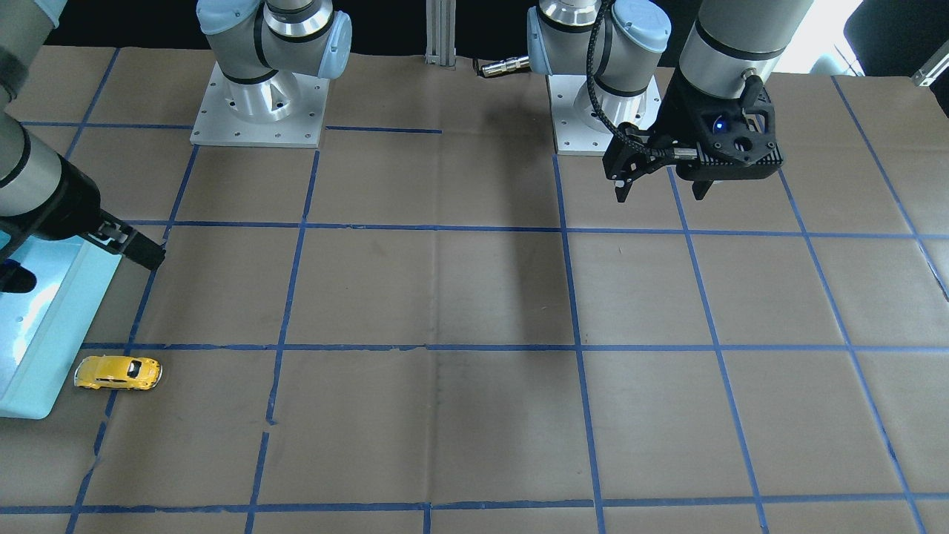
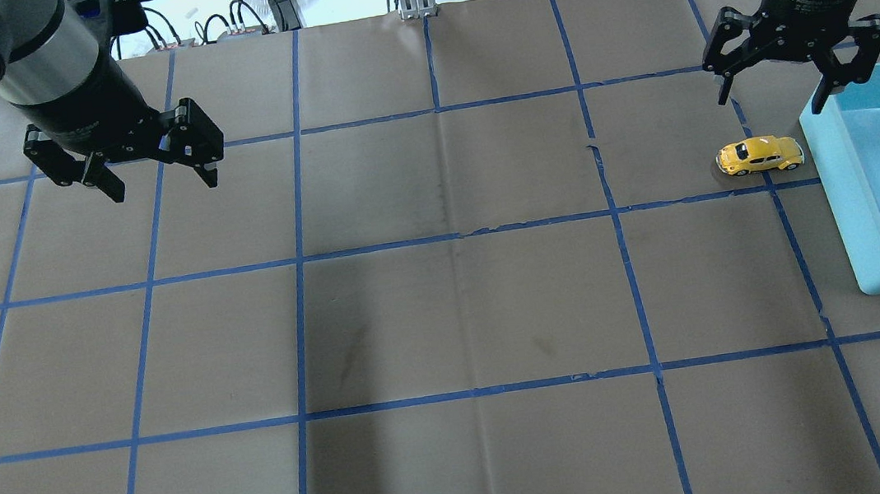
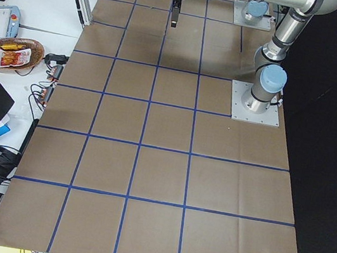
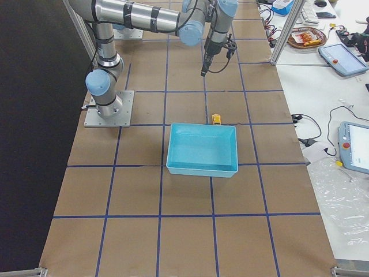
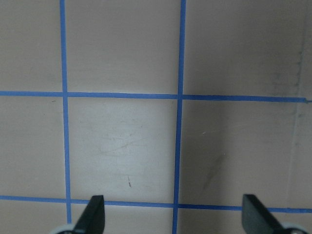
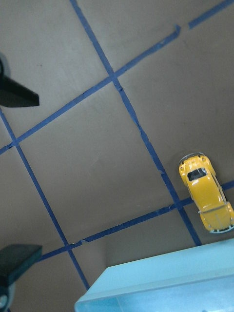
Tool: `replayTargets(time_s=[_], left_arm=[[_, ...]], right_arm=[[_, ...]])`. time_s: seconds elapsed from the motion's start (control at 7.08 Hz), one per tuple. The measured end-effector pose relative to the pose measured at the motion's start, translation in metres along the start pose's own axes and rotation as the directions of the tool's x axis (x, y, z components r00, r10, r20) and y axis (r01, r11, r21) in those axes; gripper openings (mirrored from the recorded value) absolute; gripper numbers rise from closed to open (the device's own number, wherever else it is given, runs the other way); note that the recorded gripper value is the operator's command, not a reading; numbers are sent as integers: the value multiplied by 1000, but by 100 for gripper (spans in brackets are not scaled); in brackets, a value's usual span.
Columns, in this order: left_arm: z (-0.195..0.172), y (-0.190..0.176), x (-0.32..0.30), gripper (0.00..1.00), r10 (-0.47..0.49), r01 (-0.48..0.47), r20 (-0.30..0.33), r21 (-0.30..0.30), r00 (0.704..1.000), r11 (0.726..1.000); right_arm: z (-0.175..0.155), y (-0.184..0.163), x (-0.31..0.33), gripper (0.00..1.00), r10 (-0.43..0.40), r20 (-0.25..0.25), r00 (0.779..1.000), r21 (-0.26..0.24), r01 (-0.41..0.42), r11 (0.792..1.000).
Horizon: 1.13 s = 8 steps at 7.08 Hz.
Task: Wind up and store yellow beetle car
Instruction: 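Move the right gripper over the car beside the blue bin, then lower the right gripper and close it on the yellow car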
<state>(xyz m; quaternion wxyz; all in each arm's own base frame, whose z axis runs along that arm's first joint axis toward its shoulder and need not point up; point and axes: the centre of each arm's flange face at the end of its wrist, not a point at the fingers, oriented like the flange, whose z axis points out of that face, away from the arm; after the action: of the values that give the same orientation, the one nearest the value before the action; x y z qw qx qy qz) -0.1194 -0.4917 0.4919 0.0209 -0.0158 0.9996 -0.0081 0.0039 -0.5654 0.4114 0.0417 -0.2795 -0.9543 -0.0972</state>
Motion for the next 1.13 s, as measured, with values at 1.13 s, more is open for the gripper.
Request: replayTargets(time_s=[1.13], left_arm=[[-2, 0, -2, 100, -5, 5, -9, 6, 1000, 1000]], right_arm=[[68, -87, 0, 99, 777, -82, 624, 223, -749, 624]])
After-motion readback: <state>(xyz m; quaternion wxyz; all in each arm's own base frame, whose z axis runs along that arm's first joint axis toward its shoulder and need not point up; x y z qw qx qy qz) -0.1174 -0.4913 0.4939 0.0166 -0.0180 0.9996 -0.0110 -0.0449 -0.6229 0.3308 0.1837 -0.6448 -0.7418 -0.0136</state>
